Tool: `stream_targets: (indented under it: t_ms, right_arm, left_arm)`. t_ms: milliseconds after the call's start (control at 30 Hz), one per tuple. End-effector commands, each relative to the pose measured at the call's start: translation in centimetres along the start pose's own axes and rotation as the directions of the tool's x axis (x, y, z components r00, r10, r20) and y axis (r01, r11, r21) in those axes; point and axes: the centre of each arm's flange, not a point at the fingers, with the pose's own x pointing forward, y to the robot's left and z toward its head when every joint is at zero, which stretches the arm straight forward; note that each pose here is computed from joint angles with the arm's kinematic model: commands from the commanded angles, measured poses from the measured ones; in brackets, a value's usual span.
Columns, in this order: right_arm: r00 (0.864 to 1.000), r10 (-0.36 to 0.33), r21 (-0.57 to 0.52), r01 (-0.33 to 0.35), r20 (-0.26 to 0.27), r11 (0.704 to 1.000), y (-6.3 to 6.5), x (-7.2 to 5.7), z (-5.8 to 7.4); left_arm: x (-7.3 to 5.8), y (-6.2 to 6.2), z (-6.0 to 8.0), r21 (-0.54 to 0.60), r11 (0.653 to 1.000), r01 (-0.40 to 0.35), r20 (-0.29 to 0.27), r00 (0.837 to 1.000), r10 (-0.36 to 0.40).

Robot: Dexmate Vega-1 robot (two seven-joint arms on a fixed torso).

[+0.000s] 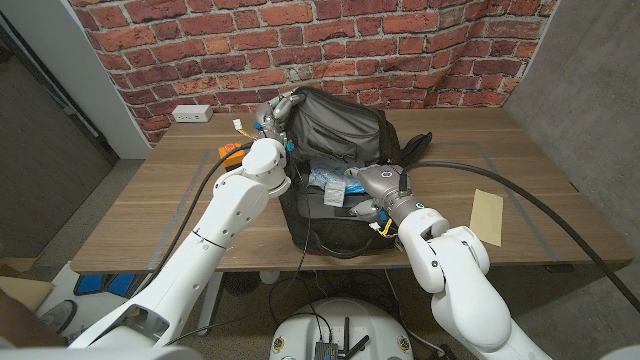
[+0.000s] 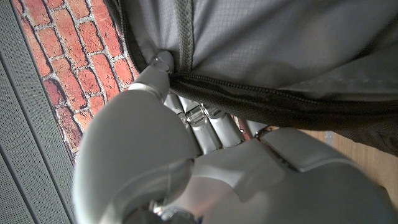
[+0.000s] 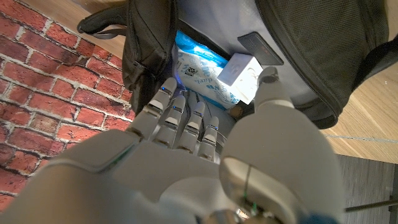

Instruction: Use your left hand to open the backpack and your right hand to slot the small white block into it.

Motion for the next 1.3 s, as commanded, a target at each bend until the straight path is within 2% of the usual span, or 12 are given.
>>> stream_targets:
  t_ms: [33,300,433,867,1033,1300]
  right_arm:
    - [0.999,-0.029,-0.002,0.029,-0.037,1.000,0.0,-2.3,-0.6]
    - [0.996,-0.071,0.000,0.071,-0.063,0.997,0.1,-3.1,-0.9]
    - [0.993,-0.089,0.017,0.090,-0.076,0.996,0.3,-3.4,-1.5]
    - [0.979,-0.121,0.107,0.139,-0.164,0.984,1.1,-4.5,-4.7]
    - [0.976,-0.134,0.168,0.163,-0.169,0.972,1.3,-4.5,-5.9]
    - [0.971,-0.141,0.209,0.182,-0.195,0.961,1.7,-4.9,-7.8]
  left_arm:
    - [0.1,-0.6,-0.2,0.005,1.000,0.012,-0.008,1.000,-0.012]
    - [0.0,-0.7,-0.2,0.008,1.000,0.011,-0.011,1.000,-0.011]
    - [-0.2,-0.8,-0.2,0.006,1.000,0.012,-0.011,1.000,-0.012]
    - [-0.8,-0.8,-0.2,0.014,1.000,0.026,-0.023,0.999,-0.025]
    - [-0.9,-0.7,-0.2,0.016,0.999,0.028,-0.035,0.999,-0.028]
    - [-0.8,-0.8,-0.2,0.022,0.998,0.063,-0.060,0.996,-0.062]
